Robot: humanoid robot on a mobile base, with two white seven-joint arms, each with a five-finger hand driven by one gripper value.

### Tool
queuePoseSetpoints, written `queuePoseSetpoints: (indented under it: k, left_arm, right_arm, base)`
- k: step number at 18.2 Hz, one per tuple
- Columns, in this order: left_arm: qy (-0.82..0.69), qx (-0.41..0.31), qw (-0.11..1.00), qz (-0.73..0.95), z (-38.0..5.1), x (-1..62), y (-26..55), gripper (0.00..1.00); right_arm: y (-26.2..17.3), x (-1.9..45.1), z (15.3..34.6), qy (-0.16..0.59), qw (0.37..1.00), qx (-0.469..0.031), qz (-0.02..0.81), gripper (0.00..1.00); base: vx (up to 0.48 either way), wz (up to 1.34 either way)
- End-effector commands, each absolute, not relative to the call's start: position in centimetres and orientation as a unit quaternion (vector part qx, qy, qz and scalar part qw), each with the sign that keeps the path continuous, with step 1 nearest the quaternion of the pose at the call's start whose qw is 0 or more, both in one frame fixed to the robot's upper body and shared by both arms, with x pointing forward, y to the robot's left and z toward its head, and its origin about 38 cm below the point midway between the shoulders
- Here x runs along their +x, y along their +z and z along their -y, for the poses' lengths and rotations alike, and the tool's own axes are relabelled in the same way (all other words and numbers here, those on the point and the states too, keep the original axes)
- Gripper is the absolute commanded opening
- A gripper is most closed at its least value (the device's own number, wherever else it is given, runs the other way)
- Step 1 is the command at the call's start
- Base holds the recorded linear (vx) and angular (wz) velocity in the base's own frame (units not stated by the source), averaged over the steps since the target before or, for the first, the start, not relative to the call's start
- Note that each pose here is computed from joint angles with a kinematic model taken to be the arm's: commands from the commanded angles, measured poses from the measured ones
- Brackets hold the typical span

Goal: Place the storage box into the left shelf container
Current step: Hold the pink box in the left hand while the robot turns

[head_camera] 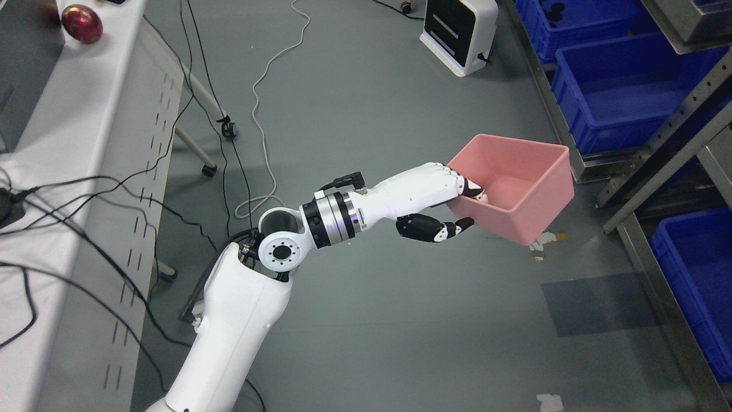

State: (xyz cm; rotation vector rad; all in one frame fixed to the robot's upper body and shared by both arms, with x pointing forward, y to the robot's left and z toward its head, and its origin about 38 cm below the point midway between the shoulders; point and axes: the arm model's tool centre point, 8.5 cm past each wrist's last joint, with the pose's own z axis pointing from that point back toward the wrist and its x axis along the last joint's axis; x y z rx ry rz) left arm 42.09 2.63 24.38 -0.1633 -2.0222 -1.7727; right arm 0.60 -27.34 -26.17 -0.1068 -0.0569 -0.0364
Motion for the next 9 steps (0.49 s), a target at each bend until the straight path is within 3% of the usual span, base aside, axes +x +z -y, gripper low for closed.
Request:
queuePoseSetpoints:
  k: [1, 4, 9]
  left_arm:
    - [-0.647, -0.055, 0.222, 0.727, -3.1, 42.1, 24.0, 0.04]
    - [-0.648, -0.055, 0.222, 0.727, -3.1, 42.1, 24.1, 0.04]
    - [-0.667, -0.094, 0.237, 0.700, -1.9, 40.0, 20.2, 0.04]
  right_arm:
    - [-26.0, 2.4, 28.5, -0.017, 0.997, -0.062, 0.046, 0.99]
    - [-26.0, 2.4, 28.5, -0.017, 0.997, -0.062, 0.046, 0.99]
    - [-26.0, 2.4, 28.5, -0.017, 0.997, -0.062, 0.046, 0.99]
  base:
    - [0.373, -0.31]
    - [0.299, -0.58]
    - [0.299, -1.17]
